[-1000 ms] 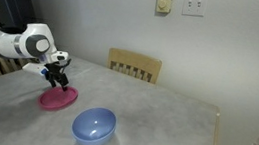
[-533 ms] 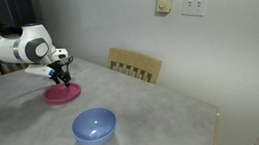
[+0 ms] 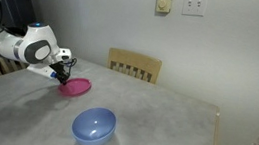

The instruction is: Cover the bowl with the pink thing

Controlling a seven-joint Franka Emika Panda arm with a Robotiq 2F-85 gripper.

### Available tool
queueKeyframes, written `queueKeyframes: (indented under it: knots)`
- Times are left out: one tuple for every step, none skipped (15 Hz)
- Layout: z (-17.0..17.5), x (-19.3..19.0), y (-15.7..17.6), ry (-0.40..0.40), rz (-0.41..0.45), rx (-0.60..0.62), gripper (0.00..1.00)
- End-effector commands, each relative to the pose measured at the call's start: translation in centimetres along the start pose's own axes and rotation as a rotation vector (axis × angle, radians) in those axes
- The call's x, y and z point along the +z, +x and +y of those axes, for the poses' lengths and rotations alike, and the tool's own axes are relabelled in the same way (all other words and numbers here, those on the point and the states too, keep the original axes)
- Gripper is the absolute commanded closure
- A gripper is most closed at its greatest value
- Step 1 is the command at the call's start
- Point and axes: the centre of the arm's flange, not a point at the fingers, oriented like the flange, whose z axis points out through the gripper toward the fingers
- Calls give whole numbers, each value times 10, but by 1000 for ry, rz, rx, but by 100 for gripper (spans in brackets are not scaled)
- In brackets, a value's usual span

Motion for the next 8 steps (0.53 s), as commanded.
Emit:
queueKeyframes:
  knots:
    - [-2, -10, 3, 16, -38, 10, 98]
    - [-7, -16, 6, 0, -58, 7, 97]
    - [-10, -18, 8, -15, -80, 9, 97]
    - [-15, -26, 9, -43, -125, 25, 97]
    - [-20, -36, 10, -77, -177, 46, 97]
    - [-27, -48, 9, -117, -213, 78, 97]
    - [-34, -62, 10, -158, -242, 110, 97]
    - [-40, -75, 11, -202, -274, 140, 97]
